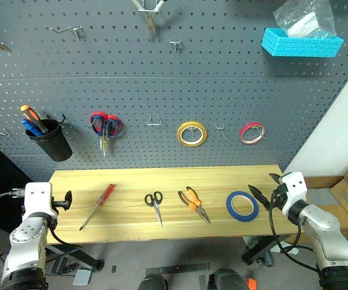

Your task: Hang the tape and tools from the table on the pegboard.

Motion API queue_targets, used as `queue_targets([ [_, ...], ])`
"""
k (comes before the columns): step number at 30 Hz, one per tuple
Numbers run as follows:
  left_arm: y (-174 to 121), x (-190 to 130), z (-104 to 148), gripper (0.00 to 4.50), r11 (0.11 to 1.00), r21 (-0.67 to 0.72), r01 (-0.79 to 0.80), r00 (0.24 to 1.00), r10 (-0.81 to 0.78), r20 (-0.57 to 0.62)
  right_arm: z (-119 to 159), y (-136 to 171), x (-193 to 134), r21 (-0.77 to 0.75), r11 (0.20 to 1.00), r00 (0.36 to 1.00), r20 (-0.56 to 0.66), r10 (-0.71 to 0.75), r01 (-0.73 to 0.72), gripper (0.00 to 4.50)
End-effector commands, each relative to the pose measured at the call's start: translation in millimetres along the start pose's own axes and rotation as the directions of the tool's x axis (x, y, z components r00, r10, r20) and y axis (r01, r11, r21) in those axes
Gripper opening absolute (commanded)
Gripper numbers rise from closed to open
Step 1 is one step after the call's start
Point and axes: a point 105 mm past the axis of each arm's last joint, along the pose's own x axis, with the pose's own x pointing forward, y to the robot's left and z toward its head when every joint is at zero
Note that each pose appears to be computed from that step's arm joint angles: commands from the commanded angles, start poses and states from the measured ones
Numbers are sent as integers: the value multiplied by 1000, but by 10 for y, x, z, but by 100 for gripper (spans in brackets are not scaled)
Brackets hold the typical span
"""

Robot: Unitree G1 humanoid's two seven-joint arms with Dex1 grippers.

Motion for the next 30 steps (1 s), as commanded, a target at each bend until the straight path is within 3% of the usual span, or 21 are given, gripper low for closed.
queue_targets([
  [1, 110, -11, 120, 445, 999, 5, -32, 998, 32, 45, 136, -56, -13, -20, 1000, 999, 47, -13, 13, 450],
  [15, 15, -39, 198, 445, 998, 64, 24, 996, -29, 79, 130, 44, -25, -18, 999, 999, 34, 33, -32, 450],
  [26, -282, -154, 556, 445, 970, 121, 212, 956, -231, 180, 248, 410, -96, -82, 983, 986, -13, 166, -166, 450],
  [30, -512, -195, 650, 445, 915, 229, 331, 915, -371, 160, 219, 564, -115, -127, 967, 974, -89, 209, -219, 450],
])
